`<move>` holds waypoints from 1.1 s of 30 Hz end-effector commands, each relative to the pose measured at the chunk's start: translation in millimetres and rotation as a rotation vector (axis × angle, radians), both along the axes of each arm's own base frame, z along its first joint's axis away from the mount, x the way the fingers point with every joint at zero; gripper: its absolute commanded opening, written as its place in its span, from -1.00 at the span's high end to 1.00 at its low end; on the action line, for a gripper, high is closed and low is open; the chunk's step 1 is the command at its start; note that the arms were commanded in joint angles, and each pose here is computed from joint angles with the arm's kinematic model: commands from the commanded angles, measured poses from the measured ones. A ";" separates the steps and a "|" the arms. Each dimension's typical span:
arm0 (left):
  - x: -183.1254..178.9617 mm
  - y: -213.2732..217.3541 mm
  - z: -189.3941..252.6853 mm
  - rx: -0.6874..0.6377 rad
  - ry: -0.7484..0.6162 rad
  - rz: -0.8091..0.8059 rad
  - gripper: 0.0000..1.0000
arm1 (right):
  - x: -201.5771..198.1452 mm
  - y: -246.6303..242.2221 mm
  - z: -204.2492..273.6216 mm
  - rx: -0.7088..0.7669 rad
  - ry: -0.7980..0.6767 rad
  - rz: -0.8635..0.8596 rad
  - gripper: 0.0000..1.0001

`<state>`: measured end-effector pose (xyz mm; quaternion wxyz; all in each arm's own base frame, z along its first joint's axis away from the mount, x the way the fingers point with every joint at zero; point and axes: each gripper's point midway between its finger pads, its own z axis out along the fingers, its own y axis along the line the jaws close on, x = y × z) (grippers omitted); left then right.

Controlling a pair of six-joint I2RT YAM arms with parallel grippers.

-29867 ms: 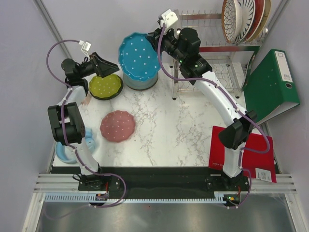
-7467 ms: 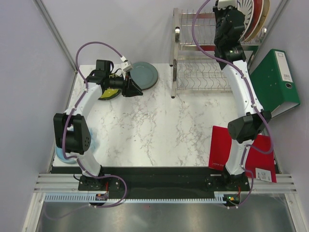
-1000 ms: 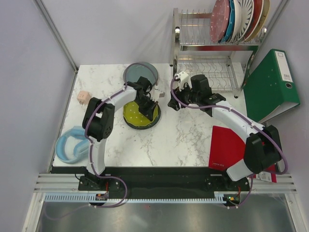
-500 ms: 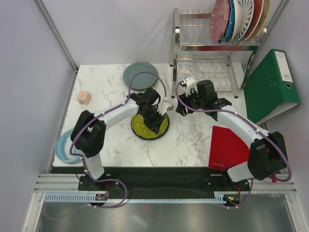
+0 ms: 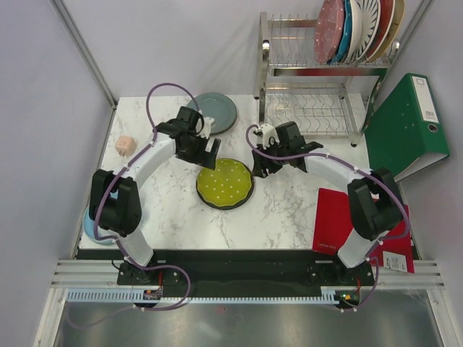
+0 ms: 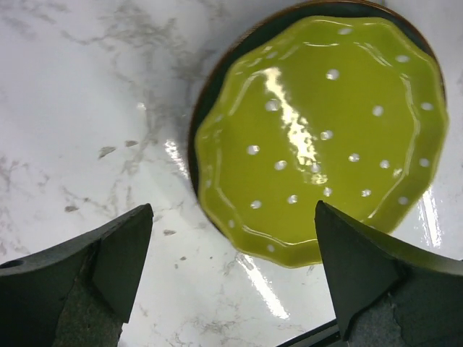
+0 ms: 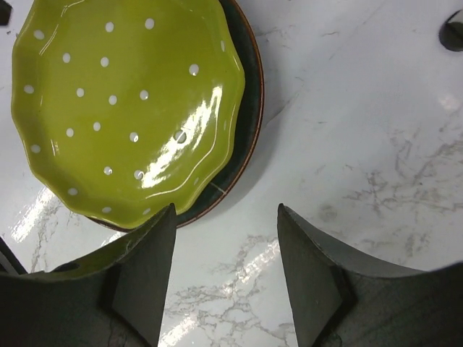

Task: Load the plates into the dish rack
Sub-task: Pick up the plate at the center of the board.

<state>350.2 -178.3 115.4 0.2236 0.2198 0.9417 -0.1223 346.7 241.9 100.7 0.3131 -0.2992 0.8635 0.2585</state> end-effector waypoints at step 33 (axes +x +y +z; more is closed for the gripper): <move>10.7 33.6 14.5 -0.252 0.053 0.147 -0.89 | 39.9 42.9 -15.0 0.035 0.022 0.101 0.16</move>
